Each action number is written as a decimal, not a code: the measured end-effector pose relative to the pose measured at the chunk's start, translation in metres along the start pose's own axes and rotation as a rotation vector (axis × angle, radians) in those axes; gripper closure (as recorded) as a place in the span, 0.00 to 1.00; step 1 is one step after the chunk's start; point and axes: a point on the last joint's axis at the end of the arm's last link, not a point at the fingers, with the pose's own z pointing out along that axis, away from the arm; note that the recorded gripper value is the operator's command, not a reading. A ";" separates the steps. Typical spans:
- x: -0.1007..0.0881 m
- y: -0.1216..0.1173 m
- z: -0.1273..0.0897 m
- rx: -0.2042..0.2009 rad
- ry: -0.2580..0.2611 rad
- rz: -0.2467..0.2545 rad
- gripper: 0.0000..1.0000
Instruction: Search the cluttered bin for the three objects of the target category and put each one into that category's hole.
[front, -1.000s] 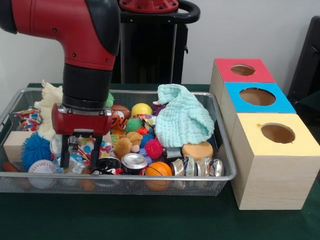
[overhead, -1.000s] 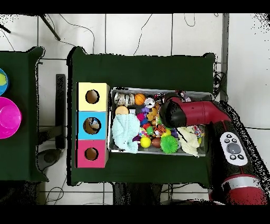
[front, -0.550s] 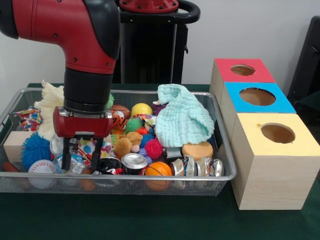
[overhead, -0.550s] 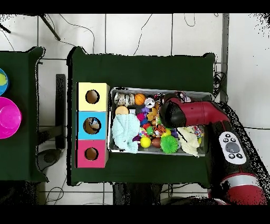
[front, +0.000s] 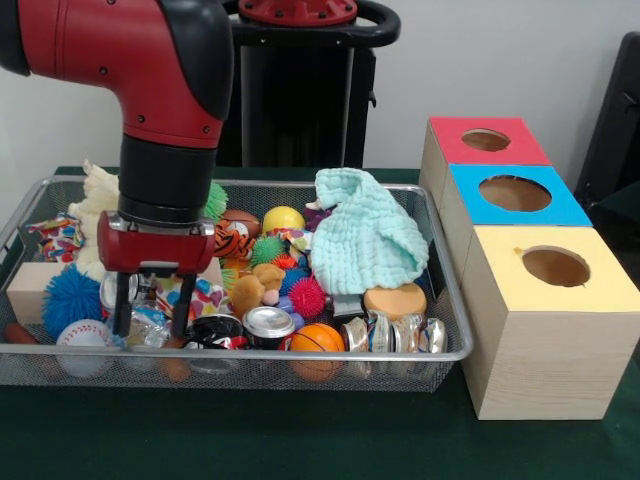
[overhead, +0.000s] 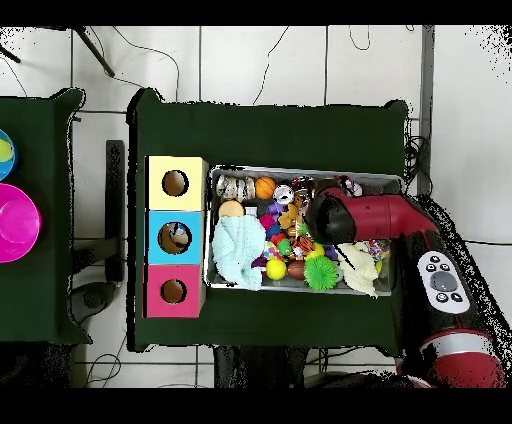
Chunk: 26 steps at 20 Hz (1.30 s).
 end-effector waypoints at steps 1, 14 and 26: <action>0.001 -0.001 0.000 0.001 0.001 0.000 0.00; 0.020 0.009 0.012 0.047 -0.009 -0.075 0.00; 0.028 0.022 0.024 0.112 -0.070 -0.168 0.00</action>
